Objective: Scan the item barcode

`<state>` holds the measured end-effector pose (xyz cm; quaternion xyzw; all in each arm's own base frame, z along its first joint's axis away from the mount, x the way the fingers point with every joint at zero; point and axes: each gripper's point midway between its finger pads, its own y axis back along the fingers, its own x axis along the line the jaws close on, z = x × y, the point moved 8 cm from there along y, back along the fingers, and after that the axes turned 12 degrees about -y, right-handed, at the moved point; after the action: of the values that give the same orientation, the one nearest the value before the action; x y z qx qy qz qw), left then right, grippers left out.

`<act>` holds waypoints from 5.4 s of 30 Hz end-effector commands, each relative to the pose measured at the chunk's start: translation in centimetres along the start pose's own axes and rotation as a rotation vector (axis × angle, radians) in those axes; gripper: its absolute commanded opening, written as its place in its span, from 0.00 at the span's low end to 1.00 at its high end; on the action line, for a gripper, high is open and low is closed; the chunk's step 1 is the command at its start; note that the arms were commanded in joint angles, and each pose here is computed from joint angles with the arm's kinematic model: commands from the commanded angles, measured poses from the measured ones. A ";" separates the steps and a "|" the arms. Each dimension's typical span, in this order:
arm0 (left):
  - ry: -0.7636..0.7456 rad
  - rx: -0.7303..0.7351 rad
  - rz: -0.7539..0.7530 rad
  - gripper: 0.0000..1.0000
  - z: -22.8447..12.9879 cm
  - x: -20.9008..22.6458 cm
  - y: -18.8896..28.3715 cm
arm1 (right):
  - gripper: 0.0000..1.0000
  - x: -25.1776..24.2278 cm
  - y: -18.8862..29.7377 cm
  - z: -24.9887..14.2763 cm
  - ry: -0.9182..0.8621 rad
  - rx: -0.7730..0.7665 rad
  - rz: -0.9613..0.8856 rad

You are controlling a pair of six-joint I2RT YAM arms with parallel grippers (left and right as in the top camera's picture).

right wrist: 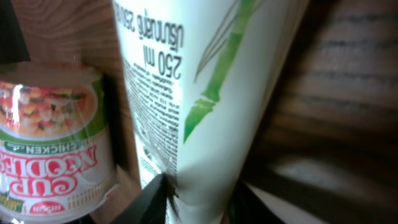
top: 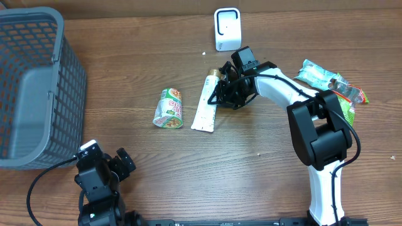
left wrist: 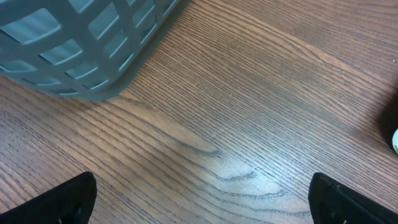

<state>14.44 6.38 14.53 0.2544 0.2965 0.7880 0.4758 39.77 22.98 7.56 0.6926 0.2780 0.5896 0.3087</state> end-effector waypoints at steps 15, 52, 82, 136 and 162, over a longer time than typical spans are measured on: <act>0.008 -0.027 -0.010 1.00 0.7 -0.1 0.4 | 0.04 -1.7 -2.4 0.4 -0.195 -0.027 -0.047; 0.008 -0.027 -0.010 1.00 0.7 -0.1 0.4 | 0.04 7.2 22.2 -8.1 0.559 -0.086 0.519; 0.008 -0.027 -0.010 1.00 0.7 -0.1 0.4 | 0.04 6.2 25.1 -9.9 0.753 -0.149 0.392; 0.008 -0.027 -0.010 1.00 0.7 -0.1 0.4 | 0.03 12.6 30.1 -2.2 0.505 -1.049 -0.413; 0.008 -0.027 -0.010 1.00 0.7 -0.1 0.4 | 0.04 8.5 13.3 13.7 0.967 -0.984 -1.145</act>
<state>14.44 6.37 14.52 0.2545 0.2966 0.7880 0.4758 54.08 19.42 20.19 -0.0425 0.3943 0.6468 0.6514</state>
